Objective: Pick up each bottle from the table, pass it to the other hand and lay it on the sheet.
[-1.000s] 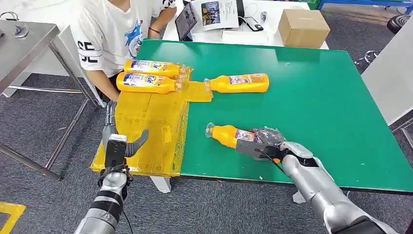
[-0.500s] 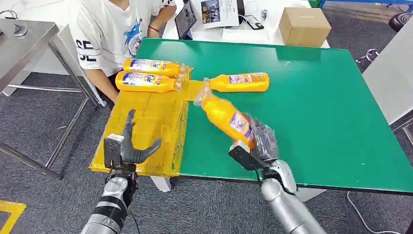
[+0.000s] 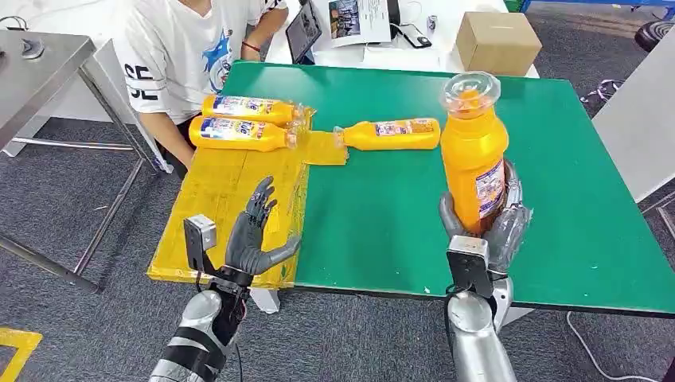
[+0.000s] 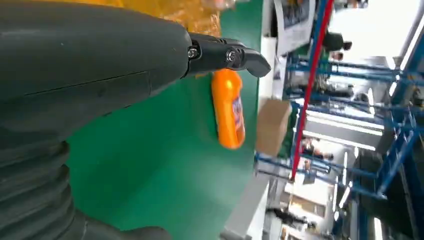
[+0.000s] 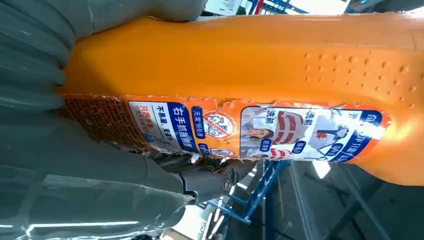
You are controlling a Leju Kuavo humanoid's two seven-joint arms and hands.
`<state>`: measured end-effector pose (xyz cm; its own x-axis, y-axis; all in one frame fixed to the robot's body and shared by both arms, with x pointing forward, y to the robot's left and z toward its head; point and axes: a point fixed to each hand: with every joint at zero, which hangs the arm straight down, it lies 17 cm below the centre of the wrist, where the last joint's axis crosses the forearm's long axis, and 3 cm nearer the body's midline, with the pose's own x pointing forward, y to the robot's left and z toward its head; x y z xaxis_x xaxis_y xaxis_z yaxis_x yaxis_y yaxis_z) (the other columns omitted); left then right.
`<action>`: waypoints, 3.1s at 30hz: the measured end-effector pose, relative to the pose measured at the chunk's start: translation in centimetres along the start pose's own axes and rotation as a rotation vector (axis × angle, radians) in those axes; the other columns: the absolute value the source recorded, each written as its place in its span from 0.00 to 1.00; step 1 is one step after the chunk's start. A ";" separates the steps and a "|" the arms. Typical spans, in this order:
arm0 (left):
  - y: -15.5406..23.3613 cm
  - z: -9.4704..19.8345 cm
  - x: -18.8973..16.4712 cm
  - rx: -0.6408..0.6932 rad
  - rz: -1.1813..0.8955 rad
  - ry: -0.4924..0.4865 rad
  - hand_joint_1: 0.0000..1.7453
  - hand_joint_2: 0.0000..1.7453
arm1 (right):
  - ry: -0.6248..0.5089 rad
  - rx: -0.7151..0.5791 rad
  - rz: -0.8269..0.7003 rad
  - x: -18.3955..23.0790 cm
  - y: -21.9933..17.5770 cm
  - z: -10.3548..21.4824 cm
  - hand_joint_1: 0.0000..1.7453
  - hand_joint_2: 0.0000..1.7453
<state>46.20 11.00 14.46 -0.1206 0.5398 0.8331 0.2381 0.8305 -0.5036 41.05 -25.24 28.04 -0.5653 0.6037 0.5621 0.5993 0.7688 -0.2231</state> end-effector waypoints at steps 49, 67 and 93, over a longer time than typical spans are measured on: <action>-5.5 3.9 -2.8 -0.340 0.184 0.162 0.24 1.00 | 0.124 0.827 -0.322 9.1 22.9 24.5 1.00 1.00; -5.4 4.1 -1.9 -0.335 0.224 0.134 1.00 1.00 | 0.117 0.826 -0.317 9.0 23.1 24.3 0.96 1.00; -1.2 -1.7 5.6 -0.064 -0.194 -0.166 1.00 1.00 | 0.158 0.623 -0.620 12.3 20.2 14.8 0.00 0.00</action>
<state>46.84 12.86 20.12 -0.3253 0.3904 0.8613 0.2547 0.9133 -0.3179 37.80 0.84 18.63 -0.5729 0.0411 0.8186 -0.2309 0.9502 -0.2093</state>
